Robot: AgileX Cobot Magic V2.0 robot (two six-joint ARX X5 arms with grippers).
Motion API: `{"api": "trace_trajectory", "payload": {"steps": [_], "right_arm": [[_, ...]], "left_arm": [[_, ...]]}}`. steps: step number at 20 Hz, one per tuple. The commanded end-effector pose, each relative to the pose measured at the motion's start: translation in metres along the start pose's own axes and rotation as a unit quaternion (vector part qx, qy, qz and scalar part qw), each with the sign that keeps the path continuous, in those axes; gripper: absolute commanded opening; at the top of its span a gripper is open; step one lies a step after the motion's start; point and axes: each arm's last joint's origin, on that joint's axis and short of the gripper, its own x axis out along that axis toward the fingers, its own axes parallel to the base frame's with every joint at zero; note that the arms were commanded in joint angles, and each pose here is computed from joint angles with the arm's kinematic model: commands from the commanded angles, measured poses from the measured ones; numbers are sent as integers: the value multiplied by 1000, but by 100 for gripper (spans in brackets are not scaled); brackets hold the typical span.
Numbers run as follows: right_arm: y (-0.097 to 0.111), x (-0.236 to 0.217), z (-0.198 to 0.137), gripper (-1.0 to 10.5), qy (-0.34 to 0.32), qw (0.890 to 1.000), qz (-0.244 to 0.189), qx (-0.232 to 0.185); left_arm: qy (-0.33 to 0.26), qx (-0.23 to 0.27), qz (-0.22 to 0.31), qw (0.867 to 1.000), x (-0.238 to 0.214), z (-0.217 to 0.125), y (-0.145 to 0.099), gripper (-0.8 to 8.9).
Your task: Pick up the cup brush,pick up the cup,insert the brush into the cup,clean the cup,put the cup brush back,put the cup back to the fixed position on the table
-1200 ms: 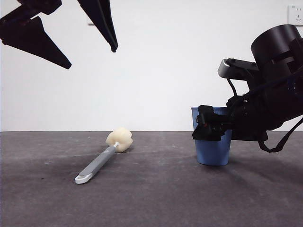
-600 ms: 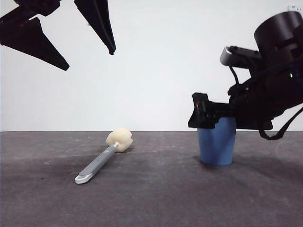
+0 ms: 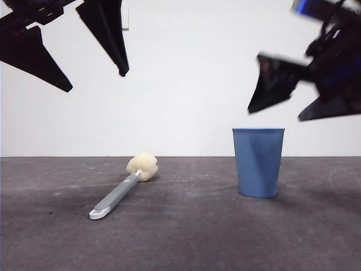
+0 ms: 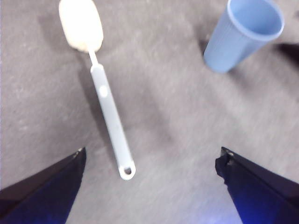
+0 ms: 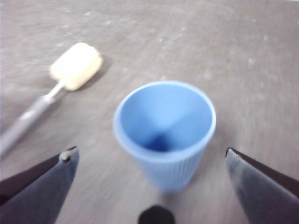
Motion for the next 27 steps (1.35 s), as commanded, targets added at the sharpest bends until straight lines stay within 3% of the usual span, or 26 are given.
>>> {"api": "trace_trajectory", "payload": {"steps": [1,6,9,11,13,14,27], "right_arm": [[7,-33,1,539,13,999,13,26],[20,-92,5,535,64,996,47,40],[25,-114,9,529,121,987,90,58],[26,-120,9,407,153,980,105,68],[26,-123,6,101,175,976,105,69],[26,-123,5,-32,183,975,104,69],[25,-123,3,1,189,975,98,69]], "left_arm": [[16,27,4,1000,2,-4,0,474],[52,63,-27,996,2,-10,0,471],[75,86,-62,992,1,-13,-1,450],[83,93,-75,989,1,-15,-1,240],[88,96,-86,988,1,-15,-2,-19],[89,96,-87,988,1,-15,-2,-8],[82,98,-86,988,1,-14,-2,-3]]}}
